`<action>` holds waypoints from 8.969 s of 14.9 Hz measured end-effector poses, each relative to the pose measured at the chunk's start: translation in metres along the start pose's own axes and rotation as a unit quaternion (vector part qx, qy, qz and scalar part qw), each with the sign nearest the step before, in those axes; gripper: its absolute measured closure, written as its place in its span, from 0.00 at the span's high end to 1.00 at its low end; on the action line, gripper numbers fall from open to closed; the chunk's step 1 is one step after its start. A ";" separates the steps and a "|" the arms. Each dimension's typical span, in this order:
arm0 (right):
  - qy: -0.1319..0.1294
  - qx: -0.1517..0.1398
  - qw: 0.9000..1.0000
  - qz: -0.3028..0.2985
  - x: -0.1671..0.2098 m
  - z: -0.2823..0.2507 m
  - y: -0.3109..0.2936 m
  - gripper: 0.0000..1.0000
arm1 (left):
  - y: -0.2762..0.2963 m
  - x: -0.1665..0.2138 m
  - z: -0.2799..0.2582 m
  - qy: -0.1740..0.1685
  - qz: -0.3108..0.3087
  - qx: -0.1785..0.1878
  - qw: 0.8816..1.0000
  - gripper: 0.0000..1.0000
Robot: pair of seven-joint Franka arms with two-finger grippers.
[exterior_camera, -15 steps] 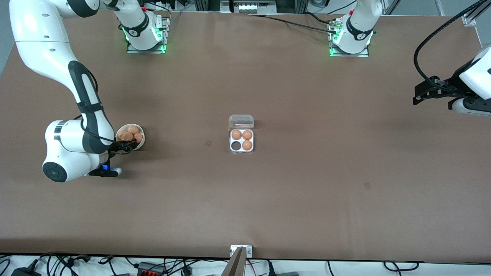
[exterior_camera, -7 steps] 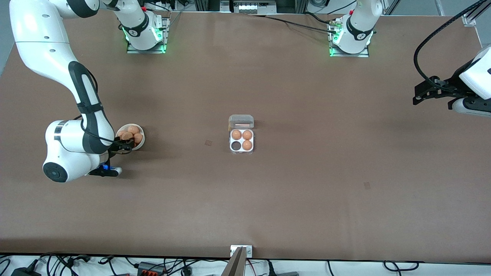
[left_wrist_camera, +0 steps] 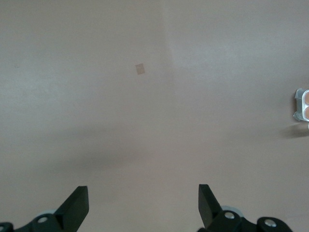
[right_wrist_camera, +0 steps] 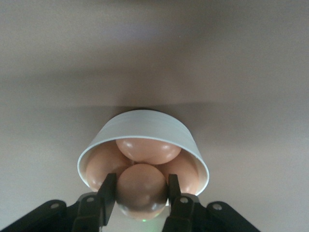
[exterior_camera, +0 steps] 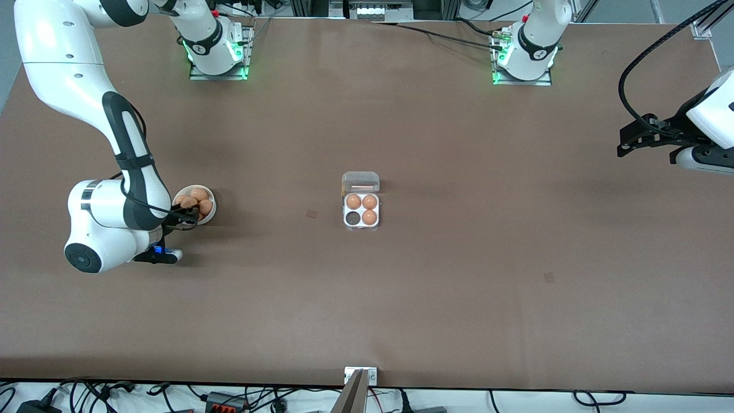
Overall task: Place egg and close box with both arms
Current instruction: 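Lower the right gripper into the bowl and grasp one brown egg, then lift the egg with the right gripper and carry it to the egg box, then lower the egg into the empty slot and open the right gripper, then withdraw the right gripper to rest while the left gripper moves toward the box, then move the left gripper over the open lid of the egg box, then press the lid down onto the egg box with the left gripper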
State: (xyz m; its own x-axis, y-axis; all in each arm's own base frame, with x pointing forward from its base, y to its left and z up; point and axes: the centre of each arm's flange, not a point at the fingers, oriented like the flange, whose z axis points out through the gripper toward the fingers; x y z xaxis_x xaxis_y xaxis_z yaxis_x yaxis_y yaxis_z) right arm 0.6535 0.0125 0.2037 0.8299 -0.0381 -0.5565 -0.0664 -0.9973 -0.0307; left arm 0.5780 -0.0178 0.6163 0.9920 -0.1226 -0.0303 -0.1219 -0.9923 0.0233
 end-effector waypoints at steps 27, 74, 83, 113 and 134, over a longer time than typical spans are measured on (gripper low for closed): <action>0.456 0.028 0.871 -0.182 -0.146 -0.093 -0.328 0.47 | 0.000 0.000 0.000 0.000 0.000 0.000 1.000 1.00; 0.384 0.024 0.923 -0.004 -0.227 -0.210 -0.116 1.00 | 0.002 0.004 0.016 -0.028 0.003 -0.005 1.000 1.00; 0.312 0.002 0.943 0.115 -0.309 -0.298 0.030 1.00 | 0.003 0.007 0.039 -0.070 0.008 -0.011 0.997 0.43; 0.283 0.000 0.956 0.073 -0.303 -0.288 -0.009 1.00 | 0.503 -0.081 0.317 -0.043 -0.065 0.009 0.997 0.01; 0.286 -0.008 0.957 0.044 -0.305 -0.291 -0.011 1.00 | 0.476 -0.058 0.301 0.026 -0.016 0.110 0.993 0.01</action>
State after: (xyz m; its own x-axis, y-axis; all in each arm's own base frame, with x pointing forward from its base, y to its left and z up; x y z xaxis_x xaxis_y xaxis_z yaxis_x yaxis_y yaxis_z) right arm 0.5623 0.0172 0.6149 0.9893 -0.1456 -0.0107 -0.1455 -0.9893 0.0115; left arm 0.4524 -0.4889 0.3285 0.9951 -0.0960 0.0249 -0.0893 -0.9764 -0.1968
